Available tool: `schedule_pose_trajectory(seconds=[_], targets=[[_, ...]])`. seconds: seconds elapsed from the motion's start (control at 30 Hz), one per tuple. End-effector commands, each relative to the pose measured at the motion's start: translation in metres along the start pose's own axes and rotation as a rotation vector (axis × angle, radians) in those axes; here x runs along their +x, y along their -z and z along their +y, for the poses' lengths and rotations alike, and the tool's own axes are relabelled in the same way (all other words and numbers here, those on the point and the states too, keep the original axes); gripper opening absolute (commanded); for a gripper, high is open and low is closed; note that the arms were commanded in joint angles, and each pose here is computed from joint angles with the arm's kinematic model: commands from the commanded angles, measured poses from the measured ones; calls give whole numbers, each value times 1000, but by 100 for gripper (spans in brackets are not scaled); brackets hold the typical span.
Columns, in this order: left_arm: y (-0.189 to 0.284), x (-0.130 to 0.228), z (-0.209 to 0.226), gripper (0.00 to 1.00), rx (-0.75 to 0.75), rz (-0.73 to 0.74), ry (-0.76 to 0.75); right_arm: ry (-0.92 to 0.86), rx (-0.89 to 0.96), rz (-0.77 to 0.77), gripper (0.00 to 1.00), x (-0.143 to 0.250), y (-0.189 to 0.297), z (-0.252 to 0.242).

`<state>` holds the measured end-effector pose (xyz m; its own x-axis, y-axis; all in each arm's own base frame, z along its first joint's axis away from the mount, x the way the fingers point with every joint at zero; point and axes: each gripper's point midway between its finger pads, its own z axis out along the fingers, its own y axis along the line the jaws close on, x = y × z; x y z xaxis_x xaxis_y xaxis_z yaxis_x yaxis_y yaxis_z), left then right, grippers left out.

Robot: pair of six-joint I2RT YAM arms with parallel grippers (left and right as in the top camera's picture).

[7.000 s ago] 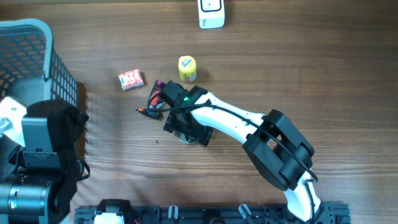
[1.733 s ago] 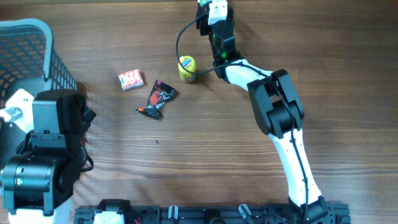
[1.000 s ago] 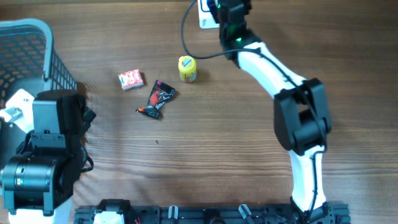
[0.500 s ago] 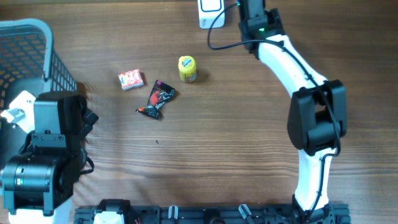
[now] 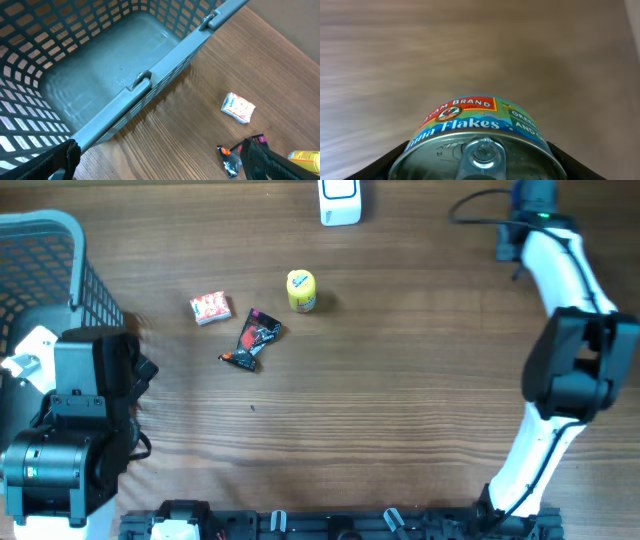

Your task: Scan the item barcode

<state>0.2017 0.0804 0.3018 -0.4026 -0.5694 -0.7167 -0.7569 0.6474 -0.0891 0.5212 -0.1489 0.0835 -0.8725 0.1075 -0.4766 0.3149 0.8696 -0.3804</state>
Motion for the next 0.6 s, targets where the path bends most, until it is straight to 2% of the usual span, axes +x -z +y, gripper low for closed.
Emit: schedule_pose_trajectory(seconds=[0.0, 0.1, 0.13, 0.33, 0.37, 0.43, 0.47, 0.57], targets=[[3, -2, 1, 100, 10, -3, 17, -237, 38, 61, 57, 15, -5, -61], [3, -2, 1, 100, 10, -3, 17, -389, 82, 159, 57, 44, -14, -95], [3, -2, 1, 100, 10, -3, 17, -459, 83, 207, 54, 58, -16, -103], [3, -2, 1, 100, 9, -4, 17, -628, -3, 366, 53, 104, -27, -89], [3, -2, 1, 100, 9, -4, 17, -633, 0, 374, 54, 109, -29, -87], [3, -2, 1, 100, 9, -4, 17, -636, -1, 375, 66, 116, -35, -83], [3, -2, 1, 100, 9, -4, 17, -635, 0, 379, 69, 119, -37, -82], [3, -2, 1, 100, 9, -4, 17, -653, 8, 396, 69, 130, -41, -78]])
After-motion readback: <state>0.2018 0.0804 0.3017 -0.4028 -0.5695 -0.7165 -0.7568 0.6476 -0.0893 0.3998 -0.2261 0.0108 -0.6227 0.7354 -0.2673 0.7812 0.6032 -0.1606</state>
